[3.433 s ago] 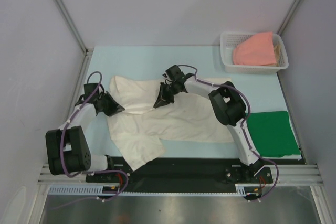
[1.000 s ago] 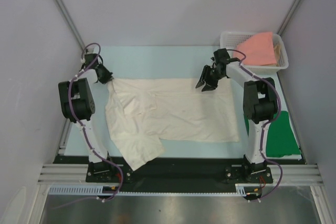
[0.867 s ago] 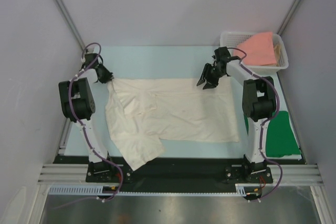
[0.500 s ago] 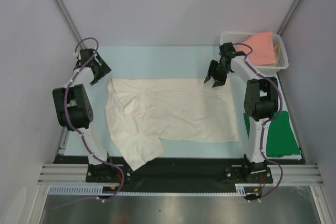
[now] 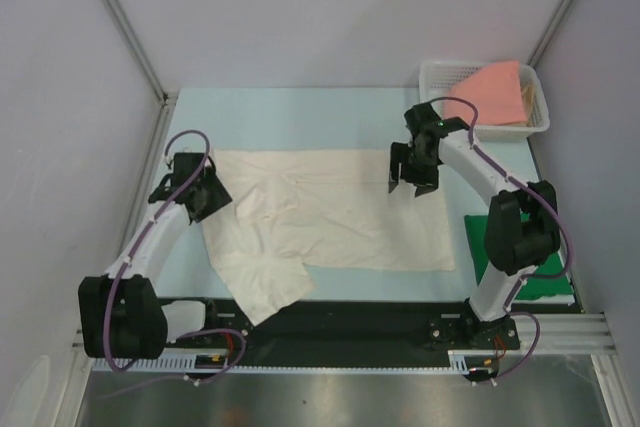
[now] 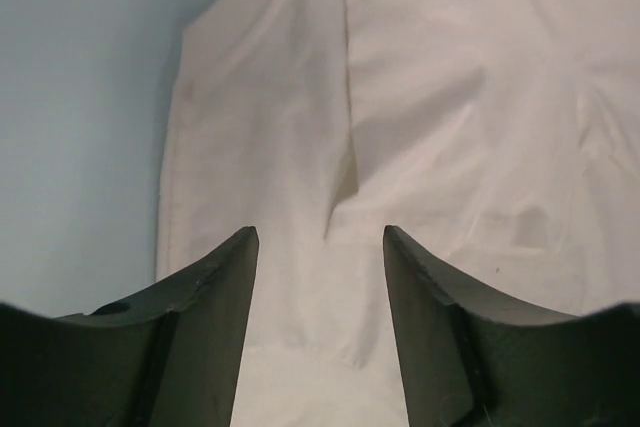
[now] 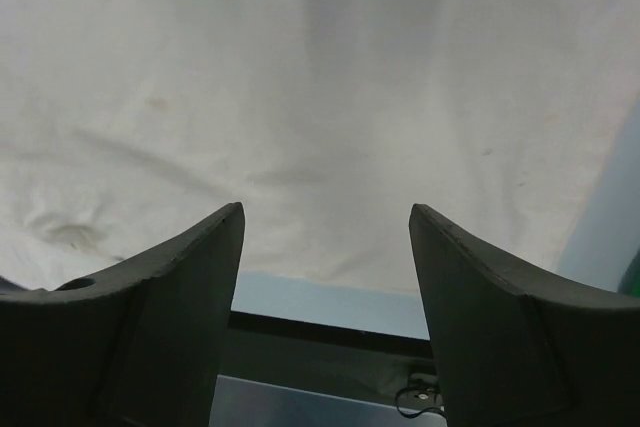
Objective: Fold and stack the t-shirts
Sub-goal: Fold the tshirt
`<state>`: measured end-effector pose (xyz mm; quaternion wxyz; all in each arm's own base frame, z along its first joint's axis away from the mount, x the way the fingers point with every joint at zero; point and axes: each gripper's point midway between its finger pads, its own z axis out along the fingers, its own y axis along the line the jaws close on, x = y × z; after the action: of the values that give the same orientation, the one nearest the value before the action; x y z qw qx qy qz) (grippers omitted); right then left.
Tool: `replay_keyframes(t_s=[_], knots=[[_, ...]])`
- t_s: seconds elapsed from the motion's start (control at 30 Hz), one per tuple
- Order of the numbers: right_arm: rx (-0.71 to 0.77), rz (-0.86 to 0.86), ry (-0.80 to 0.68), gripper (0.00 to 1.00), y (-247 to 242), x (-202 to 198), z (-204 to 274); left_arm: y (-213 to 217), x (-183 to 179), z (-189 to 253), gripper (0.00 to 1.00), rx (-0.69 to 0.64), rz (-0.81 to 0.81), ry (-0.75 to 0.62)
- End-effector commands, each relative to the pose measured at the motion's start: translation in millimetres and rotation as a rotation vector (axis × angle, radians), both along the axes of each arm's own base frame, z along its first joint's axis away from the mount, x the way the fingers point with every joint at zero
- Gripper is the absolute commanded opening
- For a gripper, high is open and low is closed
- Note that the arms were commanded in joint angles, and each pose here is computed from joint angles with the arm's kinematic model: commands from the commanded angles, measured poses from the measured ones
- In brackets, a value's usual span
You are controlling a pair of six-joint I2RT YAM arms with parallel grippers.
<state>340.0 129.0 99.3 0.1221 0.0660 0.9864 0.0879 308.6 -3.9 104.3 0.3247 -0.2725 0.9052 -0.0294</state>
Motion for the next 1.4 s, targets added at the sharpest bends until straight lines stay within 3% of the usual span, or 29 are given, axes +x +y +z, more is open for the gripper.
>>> replay_keyframes(t_s=[0.0, 0.13, 0.2, 0.33, 0.43, 0.6, 0.8, 0.83, 0.93, 1.0, 1.17, 1.23, 1.37], knots=[[-0.001, 0.096, -0.038, 0.73, 23, -21, 12, -18, -24, -12, 0.58, -0.086, -0.005, 0.033], [0.01, 0.087, -0.059, 0.73, 28, -7, 5, -37, -5, -2, 0.71, -0.058, -0.114, -0.014], [0.004, 0.08, -0.053, 0.75, 27, 2, 0, -28, 8, 9, 0.74, -0.005, -0.101, -0.022], [0.06, 0.002, -0.081, 0.81, 8, 23, 3, -7, 52, 20, 0.94, 0.073, -0.157, -0.038], [0.136, -0.027, -0.098, 0.81, 2, 39, 10, 17, 81, 16, 0.93, -0.024, -0.18, -0.038], [0.148, -0.054, -0.1, 0.8, -19, 52, 16, 57, 135, 0, 0.84, 0.035, -0.227, -0.005], [0.209, -0.054, -0.099, 0.78, -19, 41, 25, 67, 179, -4, 0.7, 0.046, -0.334, -0.01], [0.216, -0.052, -0.094, 0.78, -18, 37, 27, 67, 176, -2, 0.68, 0.038, -0.325, 0.011], [0.208, -0.031, -0.053, 0.78, -15, 12, 27, 77, 155, 20, 0.79, 0.067, -0.17, 0.001], [0.169, -0.027, -0.037, 0.78, -17, -3, 29, 80, 118, 6, 0.79, 0.041, -0.014, 0.068], [0.117, 0.014, 0.022, 0.77, -1, -42, 28, 59, 9, 6, 0.73, -0.022, 0.219, 0.092], [0.131, 0.034, 0.01, 0.76, 7, -50, 35, 44, -35, -15, 0.68, -0.096, 0.328, 0.148], [0.16, 0.05, 0.038, 0.75, 29, -68, 35, 20, -95, -15, 0.61, -0.097, 0.457, 0.127]])
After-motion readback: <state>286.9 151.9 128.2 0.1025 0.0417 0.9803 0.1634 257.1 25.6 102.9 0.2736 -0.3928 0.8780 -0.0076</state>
